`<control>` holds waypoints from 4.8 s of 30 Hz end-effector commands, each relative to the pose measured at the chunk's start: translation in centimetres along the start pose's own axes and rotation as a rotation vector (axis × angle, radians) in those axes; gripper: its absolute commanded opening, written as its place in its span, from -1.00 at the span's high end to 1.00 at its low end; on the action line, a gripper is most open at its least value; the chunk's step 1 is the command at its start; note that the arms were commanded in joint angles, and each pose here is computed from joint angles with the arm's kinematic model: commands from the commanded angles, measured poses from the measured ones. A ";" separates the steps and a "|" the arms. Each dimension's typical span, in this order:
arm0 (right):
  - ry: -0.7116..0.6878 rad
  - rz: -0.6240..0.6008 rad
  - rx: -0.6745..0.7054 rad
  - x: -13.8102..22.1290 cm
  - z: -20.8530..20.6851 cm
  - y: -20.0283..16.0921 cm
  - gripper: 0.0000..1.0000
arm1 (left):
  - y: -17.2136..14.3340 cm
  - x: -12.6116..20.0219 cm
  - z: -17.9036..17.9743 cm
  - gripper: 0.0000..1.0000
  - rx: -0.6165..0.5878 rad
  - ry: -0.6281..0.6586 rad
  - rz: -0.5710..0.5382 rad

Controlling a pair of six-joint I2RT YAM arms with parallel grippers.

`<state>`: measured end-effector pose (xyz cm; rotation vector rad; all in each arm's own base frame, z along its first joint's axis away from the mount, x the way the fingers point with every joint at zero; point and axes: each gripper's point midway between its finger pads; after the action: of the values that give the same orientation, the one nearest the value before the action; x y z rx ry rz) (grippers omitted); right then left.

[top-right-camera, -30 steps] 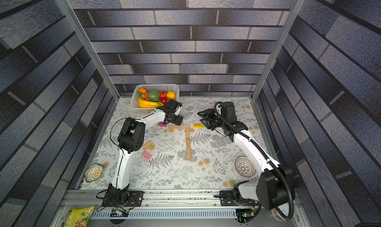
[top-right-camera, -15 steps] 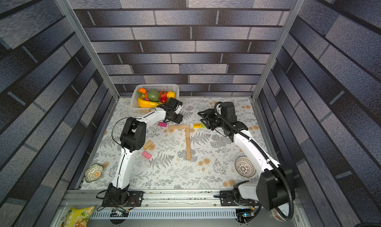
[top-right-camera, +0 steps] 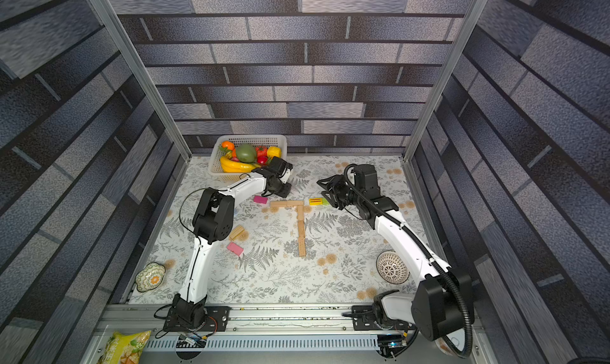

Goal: Assemble the number 7 with building blocks
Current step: Pick up the building block from the center of the board, then place the building block at the center of the board, then pick up the building block from the center of the board, then assemble the building block at the center of the board.

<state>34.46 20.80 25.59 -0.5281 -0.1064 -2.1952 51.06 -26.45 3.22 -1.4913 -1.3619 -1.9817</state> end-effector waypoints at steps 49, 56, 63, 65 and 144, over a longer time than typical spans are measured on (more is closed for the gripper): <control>-0.597 -0.334 0.171 19.7 -9.4 -2.2 -0.04 | -6.9 4.3 -31.6 0.06 -0.034 -0.157 0.260; -0.589 -0.308 0.156 19.5 -9.9 -2.8 -0.04 | -3.5 8.6 -30.7 -0.49 -0.013 -0.163 0.174; -0.638 -0.301 0.141 19.4 -10.4 -2.4 -0.06 | -2.5 16.6 -21.3 -0.49 0.216 -0.124 0.100; -0.658 -0.239 0.122 18.1 -11.3 -2.6 -0.06 | -3.7 18.7 -18.0 -0.49 0.281 -0.099 0.091; -1.162 0.438 0.649 -3.9 -23.4 7.9 0.38 | -21.4 28.5 -2.9 -0.50 0.760 -0.019 0.137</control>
<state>34.90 13.74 2.16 -1.1826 -1.1303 -1.1406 22.67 -9.76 16.76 -1.1520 -1.7100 -1.1415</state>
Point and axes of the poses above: each gripper's point midway between its finger pads, its own x axis back along the fingers, its own z axis along the line the jaws close on, y = z × x, and after that the axes turned 6 degrees about -x, right-handed
